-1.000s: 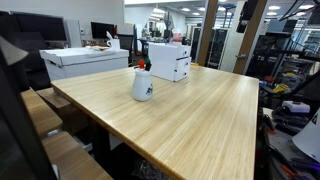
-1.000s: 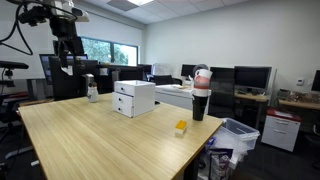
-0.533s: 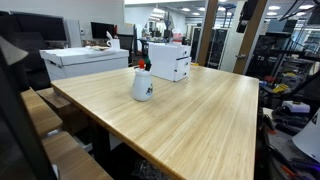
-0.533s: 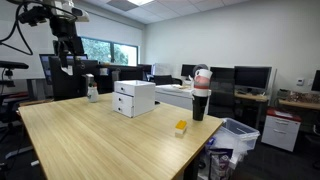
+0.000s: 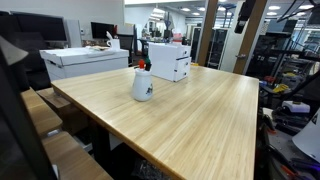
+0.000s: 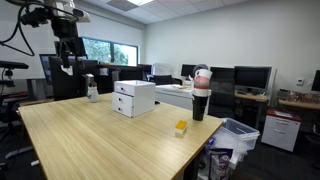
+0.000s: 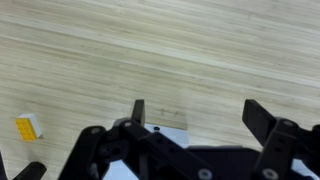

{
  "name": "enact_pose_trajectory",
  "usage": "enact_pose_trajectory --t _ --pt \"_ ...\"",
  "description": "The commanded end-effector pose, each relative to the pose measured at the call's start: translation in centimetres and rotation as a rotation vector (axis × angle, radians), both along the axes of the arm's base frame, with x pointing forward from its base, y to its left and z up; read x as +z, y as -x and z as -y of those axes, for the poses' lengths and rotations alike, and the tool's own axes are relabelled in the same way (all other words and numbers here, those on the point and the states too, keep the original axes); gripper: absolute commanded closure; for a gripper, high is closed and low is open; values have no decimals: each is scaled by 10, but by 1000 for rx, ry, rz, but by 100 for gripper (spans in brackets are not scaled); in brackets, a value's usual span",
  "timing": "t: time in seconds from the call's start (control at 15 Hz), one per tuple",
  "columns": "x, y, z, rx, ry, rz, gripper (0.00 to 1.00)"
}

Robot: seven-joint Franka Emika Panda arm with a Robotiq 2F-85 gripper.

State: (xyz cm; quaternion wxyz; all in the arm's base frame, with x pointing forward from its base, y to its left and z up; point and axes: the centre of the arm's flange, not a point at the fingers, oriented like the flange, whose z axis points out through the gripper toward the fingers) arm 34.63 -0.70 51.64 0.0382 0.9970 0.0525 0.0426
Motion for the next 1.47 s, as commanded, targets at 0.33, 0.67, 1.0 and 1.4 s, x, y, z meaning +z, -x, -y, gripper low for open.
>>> enact_pose_trajectory --t 0.33,0.67,1.0,1.4 --pt "-103 -95 32 -20 70 238 0" --pt "-171 -117 -6 -141 99 414 0" --pt "-215 -106 -47 -246 123 382 0" --pt "-219 -82 -77 -380 133 379 0"
